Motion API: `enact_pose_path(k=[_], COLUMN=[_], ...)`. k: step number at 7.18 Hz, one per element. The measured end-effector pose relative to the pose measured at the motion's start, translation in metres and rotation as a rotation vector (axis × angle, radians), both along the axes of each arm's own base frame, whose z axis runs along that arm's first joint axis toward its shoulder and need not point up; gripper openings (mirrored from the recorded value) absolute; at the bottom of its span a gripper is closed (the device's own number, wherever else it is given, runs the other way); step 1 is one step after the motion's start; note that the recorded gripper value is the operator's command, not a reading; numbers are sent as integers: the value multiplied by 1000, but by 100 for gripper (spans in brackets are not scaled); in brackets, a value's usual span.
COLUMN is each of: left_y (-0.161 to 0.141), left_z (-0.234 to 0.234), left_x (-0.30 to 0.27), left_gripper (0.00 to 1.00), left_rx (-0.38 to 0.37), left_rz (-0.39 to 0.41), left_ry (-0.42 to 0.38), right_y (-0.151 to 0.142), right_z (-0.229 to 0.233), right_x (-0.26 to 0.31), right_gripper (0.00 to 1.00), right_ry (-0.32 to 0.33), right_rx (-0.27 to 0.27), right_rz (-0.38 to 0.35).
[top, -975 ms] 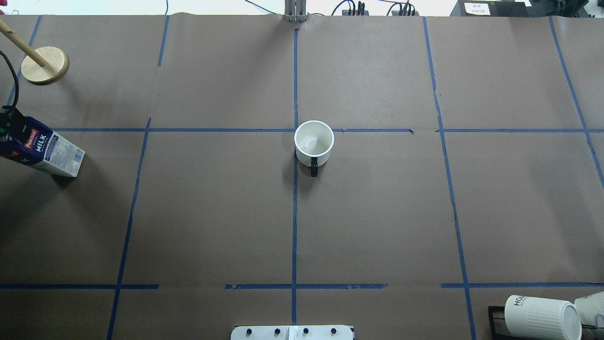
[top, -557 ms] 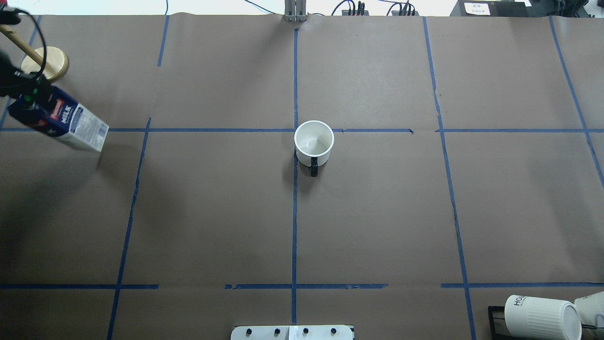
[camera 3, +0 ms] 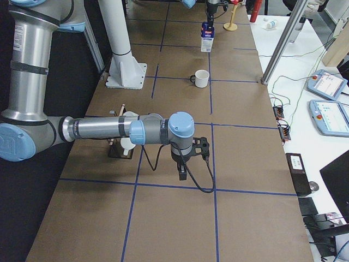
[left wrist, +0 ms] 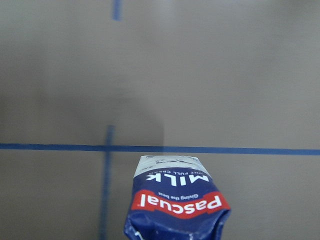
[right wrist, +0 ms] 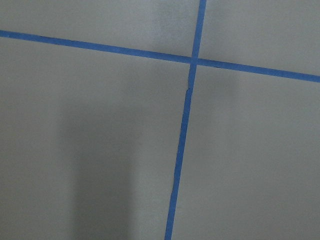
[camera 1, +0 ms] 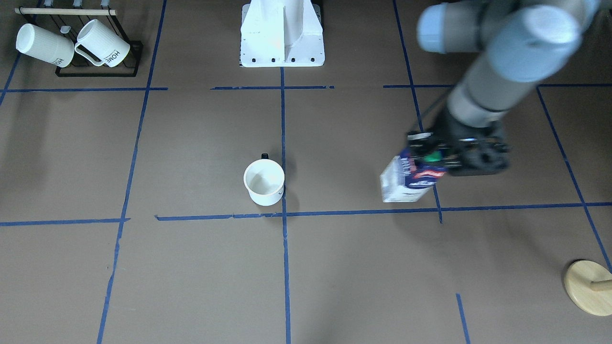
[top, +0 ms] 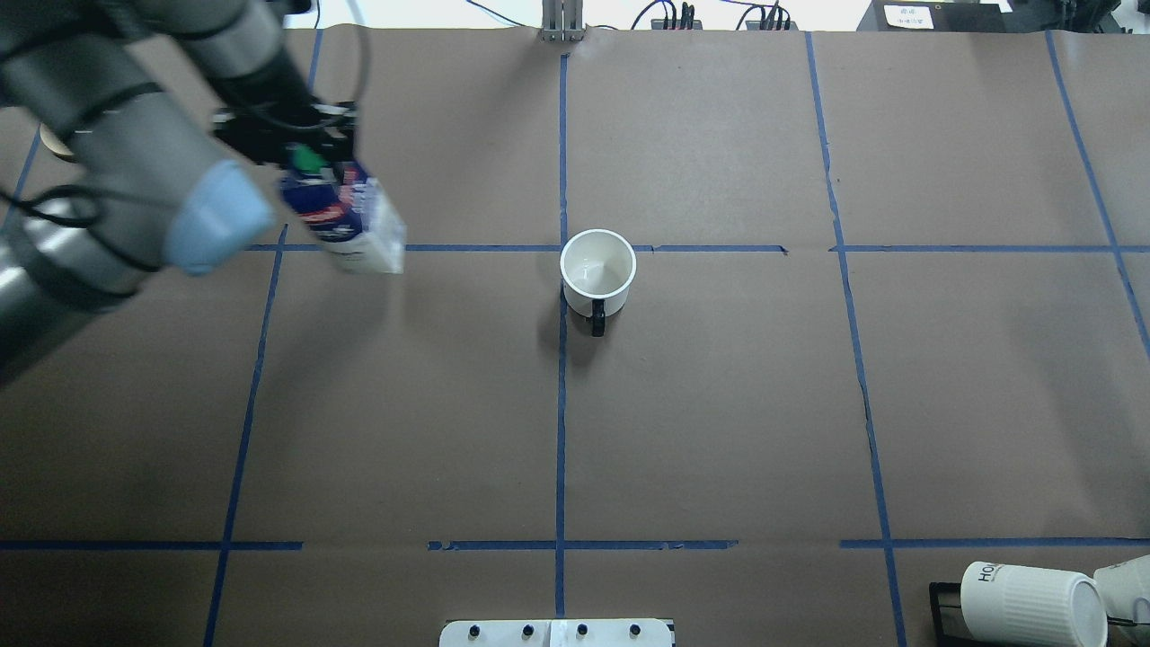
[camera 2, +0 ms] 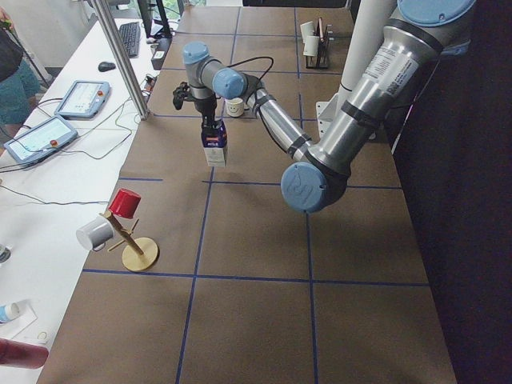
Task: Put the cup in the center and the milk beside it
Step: 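Carry the milk carton with the left gripper beside the mug and lower it, then open the left gripper and withdraw it from the carton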
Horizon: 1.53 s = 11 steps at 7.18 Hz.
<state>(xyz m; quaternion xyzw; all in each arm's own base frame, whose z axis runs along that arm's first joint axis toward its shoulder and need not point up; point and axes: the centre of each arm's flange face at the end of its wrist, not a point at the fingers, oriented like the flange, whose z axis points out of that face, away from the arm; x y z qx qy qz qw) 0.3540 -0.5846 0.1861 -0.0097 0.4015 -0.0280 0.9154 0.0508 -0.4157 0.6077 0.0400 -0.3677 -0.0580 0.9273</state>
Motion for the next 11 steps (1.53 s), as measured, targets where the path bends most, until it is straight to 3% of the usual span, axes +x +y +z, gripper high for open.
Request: enact_pose_path(k=[2,4,5,7,9,11], left_y=[-2,23,31,32,31,15], left_z=[-68,-82,-80,-74,-72,-85], left_x=[77,127,143,157,158,123], left_gripper=[38,40,50,100,100,100], left_rx=[-20,-5,14,32,36,35], left_rz=[16,51,55,54,52,31], left_ry=[5,7,-2,-4,-7,5], right_y=[0,1,1,0,-1,-1], right_z=[2,4,4,3,2,2], right_x=[0,0,0,0,0,0], right_gripper=[100,100,100,100,100,100], right_ry=[0,0,0,0,0,1], right_rx=[-4,-9,-10,-10,-7,-7], right_rz=[0,1,1,2,3,2])
